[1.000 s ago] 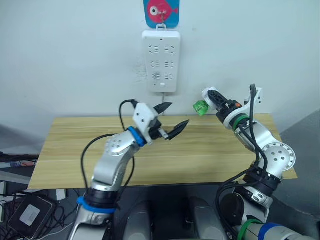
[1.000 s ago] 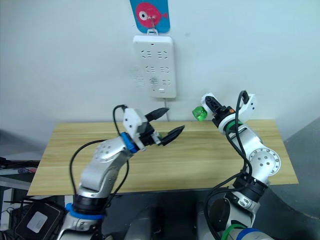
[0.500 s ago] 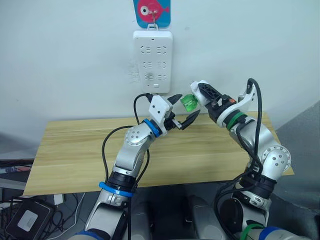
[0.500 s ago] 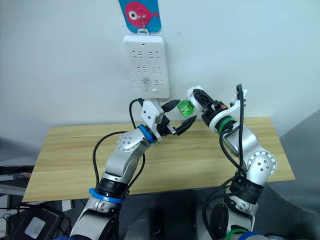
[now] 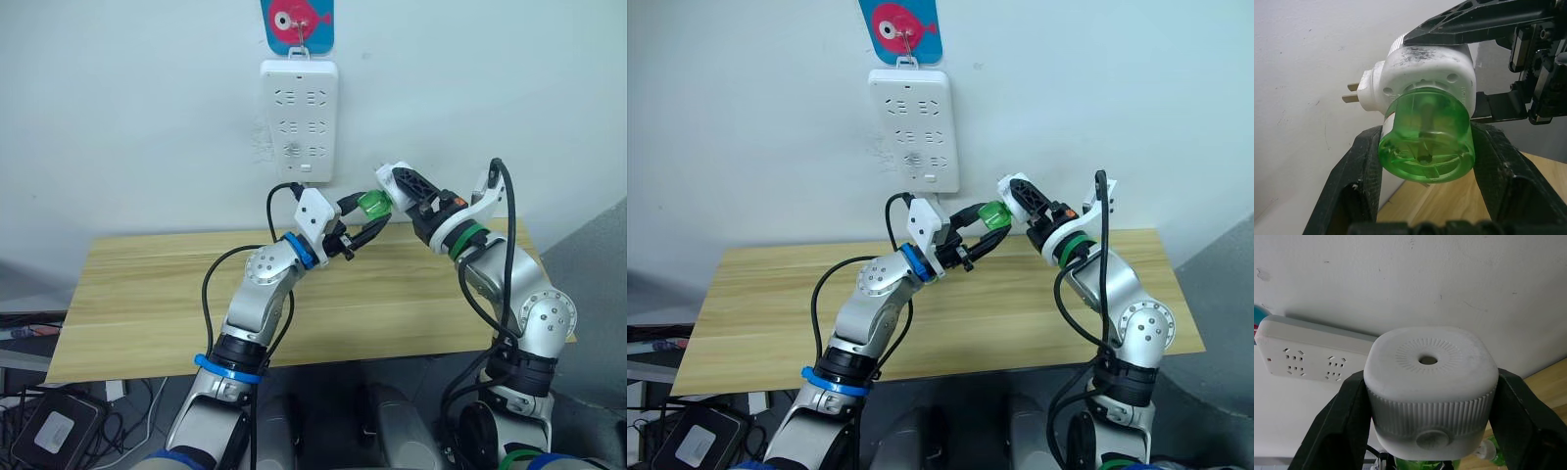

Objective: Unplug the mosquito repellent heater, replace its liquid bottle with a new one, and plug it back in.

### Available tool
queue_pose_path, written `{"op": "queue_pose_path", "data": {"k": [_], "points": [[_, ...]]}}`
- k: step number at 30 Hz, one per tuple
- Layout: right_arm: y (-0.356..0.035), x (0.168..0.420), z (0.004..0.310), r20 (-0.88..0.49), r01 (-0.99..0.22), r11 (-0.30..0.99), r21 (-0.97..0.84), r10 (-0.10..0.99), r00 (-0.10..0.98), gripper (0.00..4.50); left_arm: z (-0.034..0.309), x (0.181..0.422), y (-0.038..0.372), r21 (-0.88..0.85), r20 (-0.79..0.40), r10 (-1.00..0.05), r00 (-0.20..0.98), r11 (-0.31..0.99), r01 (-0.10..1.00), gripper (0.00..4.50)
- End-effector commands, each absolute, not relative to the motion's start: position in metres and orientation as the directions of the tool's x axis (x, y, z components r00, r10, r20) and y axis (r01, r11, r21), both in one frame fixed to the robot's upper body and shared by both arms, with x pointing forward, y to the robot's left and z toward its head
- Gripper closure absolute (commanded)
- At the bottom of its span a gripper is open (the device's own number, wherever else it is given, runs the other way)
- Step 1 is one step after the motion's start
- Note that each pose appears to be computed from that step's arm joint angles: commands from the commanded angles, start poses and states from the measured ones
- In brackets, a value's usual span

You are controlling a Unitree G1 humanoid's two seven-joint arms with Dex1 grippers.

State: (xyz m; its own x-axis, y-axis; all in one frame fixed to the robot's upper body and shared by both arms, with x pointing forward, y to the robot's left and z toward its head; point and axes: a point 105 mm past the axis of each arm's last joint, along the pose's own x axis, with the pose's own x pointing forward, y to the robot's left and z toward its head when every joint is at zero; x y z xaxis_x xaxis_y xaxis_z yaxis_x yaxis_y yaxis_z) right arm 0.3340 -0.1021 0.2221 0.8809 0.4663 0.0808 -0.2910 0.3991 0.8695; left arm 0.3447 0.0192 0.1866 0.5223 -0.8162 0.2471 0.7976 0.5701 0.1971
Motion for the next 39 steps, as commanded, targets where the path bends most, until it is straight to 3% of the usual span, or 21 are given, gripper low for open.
{"op": "queue_pose_path", "data": {"k": [1, 2, 6, 7, 11, 14, 21, 39], "points": [[-0.100, 0.327, 0.233, 0.136, -0.349, 0.375, 0.859, 0.490, 0.861, 1.58, 0.201, 0.340, 0.023, 0.214, 0.300, -0.806, 0.510, 0.578, 0.788, 2.15], [-0.100, 0.327, 0.232, 0.134, -0.349, 0.378, 0.857, 0.492, 0.860, 1.58, 0.202, 0.340, 0.023, 0.216, 0.300, -0.807, 0.508, 0.577, 0.788, 2.15], [-0.094, 0.321, 0.223, 0.100, -0.391, 0.382, 0.837, 0.597, 0.796, 0.23, 0.201, 0.335, 0.024, 0.302, 0.251, -0.860, 0.444, 0.505, 0.809, 2.15], [-0.094, 0.320, 0.222, 0.095, -0.401, 0.374, 0.836, 0.621, 0.778, 0.11, 0.200, 0.334, 0.025, 0.315, 0.240, -0.871, 0.430, 0.488, 0.814, 2.15], [-0.101, 0.317, 0.209, -0.004, -0.456, 0.395, 0.797, 0.760, 0.650, 0.11, 0.194, 0.332, 0.033, 0.396, 0.162, -0.920, 0.356, 0.391, 0.831, 2.15], [-0.103, 0.305, 0.203, -0.055, -0.489, 0.329, 0.808, 0.869, 0.493, 0.11, 0.189, 0.328, 0.036, 0.459, 0.099, -0.953, 0.285, 0.298, 0.837, 2.15], [-0.110, 0.299, 0.203, -0.094, -0.472, 0.231, 0.851, 0.951, 0.295, 0.11, 0.185, 0.315, 0.035, 0.540, 0.023, -0.987, 0.162, 0.149, 0.829, 2.15], [-0.130, 0.302, 0.210, -0.159, -0.475, 0.267, 0.839, 0.954, 0.255, 0.11, 0.180, 0.314, 0.035, 0.554, 0.018, -0.986, 0.168, 0.150, 0.819, 2.15]]}}
